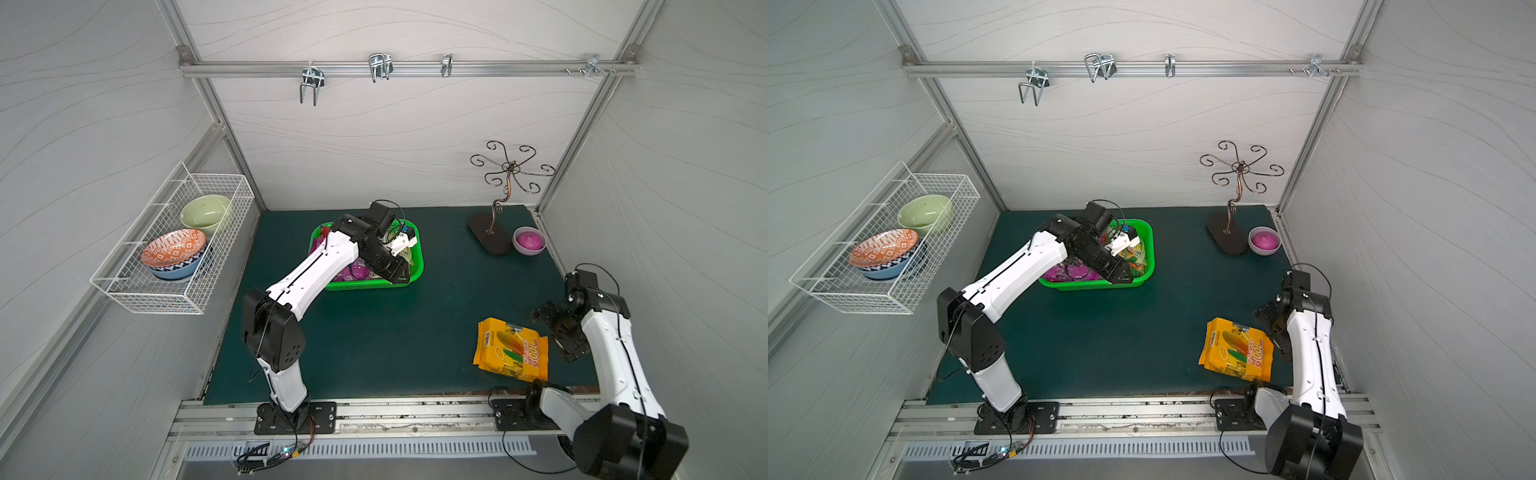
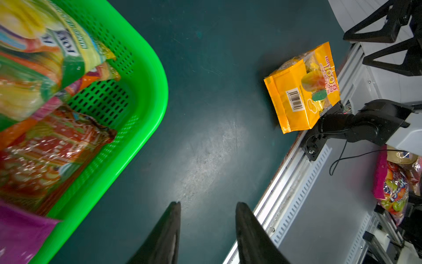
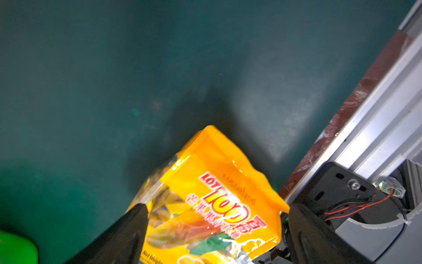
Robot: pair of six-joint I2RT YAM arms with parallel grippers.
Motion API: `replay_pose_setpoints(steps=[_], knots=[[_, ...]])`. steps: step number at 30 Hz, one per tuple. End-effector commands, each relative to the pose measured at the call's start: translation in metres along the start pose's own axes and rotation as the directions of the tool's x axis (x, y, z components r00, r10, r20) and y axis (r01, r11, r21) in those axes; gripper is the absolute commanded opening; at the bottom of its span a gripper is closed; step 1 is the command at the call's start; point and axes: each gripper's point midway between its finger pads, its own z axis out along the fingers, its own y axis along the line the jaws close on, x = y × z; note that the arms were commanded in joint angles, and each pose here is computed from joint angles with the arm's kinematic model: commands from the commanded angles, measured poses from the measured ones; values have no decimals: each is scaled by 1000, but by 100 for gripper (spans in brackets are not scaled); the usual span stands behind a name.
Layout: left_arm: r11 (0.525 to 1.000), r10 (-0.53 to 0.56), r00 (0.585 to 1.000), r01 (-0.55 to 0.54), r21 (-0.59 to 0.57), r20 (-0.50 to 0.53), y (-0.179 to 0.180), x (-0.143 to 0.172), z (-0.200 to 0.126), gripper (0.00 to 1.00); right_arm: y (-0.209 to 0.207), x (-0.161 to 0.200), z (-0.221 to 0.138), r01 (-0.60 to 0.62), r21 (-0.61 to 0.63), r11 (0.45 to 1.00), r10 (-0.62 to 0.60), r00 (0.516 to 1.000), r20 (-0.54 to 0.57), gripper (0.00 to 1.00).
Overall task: Put the candies in the basket
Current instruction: Move the candy to the center of the board.
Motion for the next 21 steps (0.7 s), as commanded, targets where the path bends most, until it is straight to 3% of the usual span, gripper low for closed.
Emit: replay_pose_setpoints(steps=[1, 4, 6, 10, 16, 21], knots=[[1000, -18, 999, 18, 11, 38, 1, -12, 1, 43, -1, -1, 17, -65, -19, 998, 64, 996, -69, 99], [1000, -8, 1000, 8, -24, 29, 6, -8, 0, 43, 22, 23, 35, -135, -149, 980, 90, 957, -274, 99], [999, 2, 1000, 0, -51, 29, 11, -4, -2, 43, 36, 36, 38, -140, -222, 965, 60, 941, -333, 99], [998, -28, 999, 29, -51, 26, 20, 3, -3, 42, 63, 53, 26, -91, -344, 935, -38, 935, -352, 99], [995, -84, 996, 86, -60, 37, 41, 10, -13, 40, 92, 103, 28, 21, -355, 935, -178, 891, -418, 99], [989, -124, 991, 127, -77, 41, 58, 23, -23, 39, 137, 156, 21, 112, -419, 901, -308, 845, -437, 99]])
